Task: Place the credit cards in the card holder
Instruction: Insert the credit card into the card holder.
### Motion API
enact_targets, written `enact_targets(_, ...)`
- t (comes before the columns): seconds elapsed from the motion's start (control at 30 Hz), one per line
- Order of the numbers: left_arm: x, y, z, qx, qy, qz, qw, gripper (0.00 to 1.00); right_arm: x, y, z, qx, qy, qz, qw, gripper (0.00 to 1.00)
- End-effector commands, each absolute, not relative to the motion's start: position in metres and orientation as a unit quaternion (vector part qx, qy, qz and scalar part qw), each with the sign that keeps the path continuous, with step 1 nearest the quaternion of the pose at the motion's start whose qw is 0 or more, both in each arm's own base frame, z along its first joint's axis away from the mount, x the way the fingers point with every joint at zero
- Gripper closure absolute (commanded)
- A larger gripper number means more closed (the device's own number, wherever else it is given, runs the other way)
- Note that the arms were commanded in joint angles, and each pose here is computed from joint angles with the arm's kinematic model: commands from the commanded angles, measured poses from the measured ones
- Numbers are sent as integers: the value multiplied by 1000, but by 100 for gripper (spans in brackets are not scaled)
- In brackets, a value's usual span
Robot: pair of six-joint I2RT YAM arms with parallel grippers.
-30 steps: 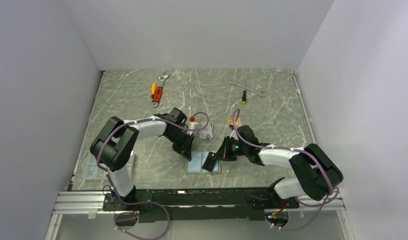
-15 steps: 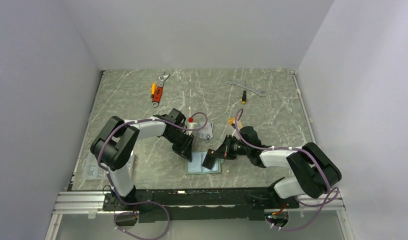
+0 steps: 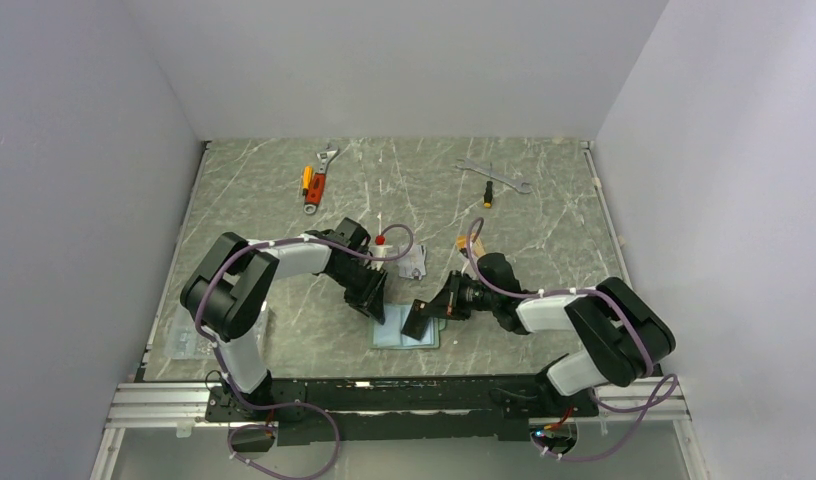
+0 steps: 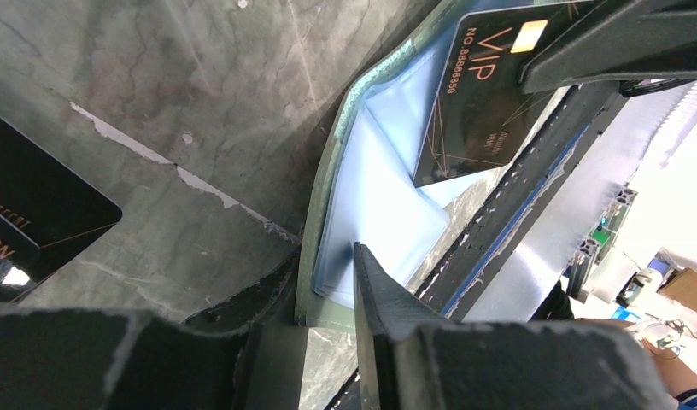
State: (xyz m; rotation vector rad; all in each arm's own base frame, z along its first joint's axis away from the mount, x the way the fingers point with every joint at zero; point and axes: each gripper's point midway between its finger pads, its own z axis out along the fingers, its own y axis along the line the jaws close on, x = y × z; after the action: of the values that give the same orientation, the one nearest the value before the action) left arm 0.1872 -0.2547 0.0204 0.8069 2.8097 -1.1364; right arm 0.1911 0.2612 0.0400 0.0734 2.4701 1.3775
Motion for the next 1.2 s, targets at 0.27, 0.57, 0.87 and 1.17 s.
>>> enact_targets(0.27,195,-244,15,240,909,-341,16,71,196,269,67,-7,832,518,199,100)
enact_targets(0.57,195,-244,16,240,908,-342,17,72,195,278,59,-15,831,528,174,100)
enact_targets(0.87,195,-244,15,238,908,-343,15,72,192,283,57,-23,826,539,162,100)
enact_targets(1.17,195,-245,15,237,909,-343,15,71,193,287,52,-27,830,535,154,100)
